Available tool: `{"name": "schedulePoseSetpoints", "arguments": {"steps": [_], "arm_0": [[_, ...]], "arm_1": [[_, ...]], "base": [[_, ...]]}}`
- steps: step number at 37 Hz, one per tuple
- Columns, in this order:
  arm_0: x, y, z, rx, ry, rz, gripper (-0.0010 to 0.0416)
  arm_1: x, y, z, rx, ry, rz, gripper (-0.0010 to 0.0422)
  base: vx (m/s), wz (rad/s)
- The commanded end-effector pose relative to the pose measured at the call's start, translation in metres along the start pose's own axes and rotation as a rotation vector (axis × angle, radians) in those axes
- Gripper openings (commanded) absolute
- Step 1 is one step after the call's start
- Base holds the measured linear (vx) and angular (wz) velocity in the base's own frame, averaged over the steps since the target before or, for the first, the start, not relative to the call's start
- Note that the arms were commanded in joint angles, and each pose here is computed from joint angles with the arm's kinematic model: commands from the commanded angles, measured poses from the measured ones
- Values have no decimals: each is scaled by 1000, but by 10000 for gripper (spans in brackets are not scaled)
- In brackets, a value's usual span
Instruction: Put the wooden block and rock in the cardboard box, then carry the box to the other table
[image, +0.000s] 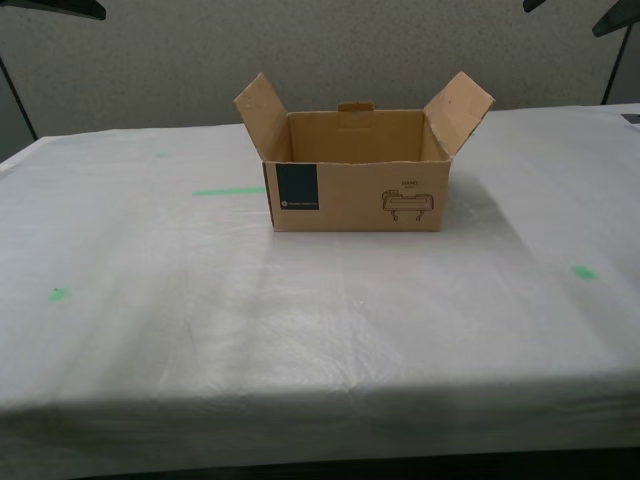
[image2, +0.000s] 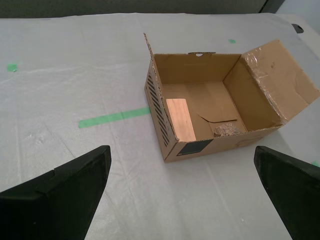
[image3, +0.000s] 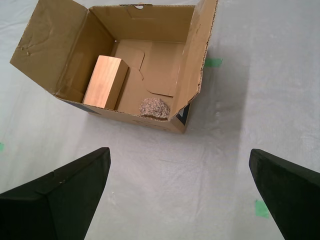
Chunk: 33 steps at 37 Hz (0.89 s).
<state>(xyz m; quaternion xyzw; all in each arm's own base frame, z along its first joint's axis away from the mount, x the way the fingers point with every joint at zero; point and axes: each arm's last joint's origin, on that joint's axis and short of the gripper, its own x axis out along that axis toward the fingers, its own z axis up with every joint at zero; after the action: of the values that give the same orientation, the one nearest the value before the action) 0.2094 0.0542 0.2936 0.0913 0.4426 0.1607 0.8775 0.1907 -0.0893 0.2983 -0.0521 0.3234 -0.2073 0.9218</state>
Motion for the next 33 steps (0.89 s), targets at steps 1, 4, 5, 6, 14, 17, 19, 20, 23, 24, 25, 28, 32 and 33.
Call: {"name": "schedulePoseSetpoints", "arguments": {"steps": [1, 4, 5, 6, 14, 17, 19, 20, 23, 24, 25, 28, 32, 33], "arm_0": [[0, 0, 0, -1, -2, -2, 387], [0, 0, 0, -2, -2, -2, 387], [0, 0, 0, -1, -2, -2, 387], [0, 0, 0, -1, -2, -2, 387], [0, 0, 0, -1, -2, -3, 387], [0, 0, 0, -1, -2, -3, 387], [0, 0, 0, -1, -2, -2, 387], [0, 0, 0, -1, -2, -3, 387], [0, 0, 0, -2, -2, -2, 387], [0, 0, 0, -2, -2, -2, 387], [0, 0, 0, -2, -2, -3, 387], [0, 0, 0, -1, -2, -3, 387], [0, 0, 0, -1, -2, -3, 387], [0, 0, 0, -1, -2, -3, 387]], "arm_1": [[0, 0, 0, 4, -3, 1, 391], [0, 0, 0, 3, -3, 1, 391], [0, 0, 0, 4, -3, 1, 391], [0, 0, 0, 4, -3, 1, 391], [0, 0, 0, 4, -3, 1, 391], [0, 0, 0, 4, -3, 1, 391], [0, 0, 0, 4, -3, 1, 391], [0, 0, 0, 4, -3, 1, 391], [0, 0, 0, 4, -3, 1, 391], [0, 0, 0, 4, -3, 1, 391], [0, 0, 0, 4, -3, 1, 391], [0, 0, 0, 4, -3, 1, 391], [0, 0, 0, 4, -3, 1, 391], [0, 0, 0, 4, -3, 1, 391]], "base": [[0, 0], [0, 0], [0, 0], [0, 0], [0, 0], [0, 0], [0, 0], [0, 0], [0, 0], [0, 0], [0, 0], [0, 0], [0, 0], [0, 0]]}}
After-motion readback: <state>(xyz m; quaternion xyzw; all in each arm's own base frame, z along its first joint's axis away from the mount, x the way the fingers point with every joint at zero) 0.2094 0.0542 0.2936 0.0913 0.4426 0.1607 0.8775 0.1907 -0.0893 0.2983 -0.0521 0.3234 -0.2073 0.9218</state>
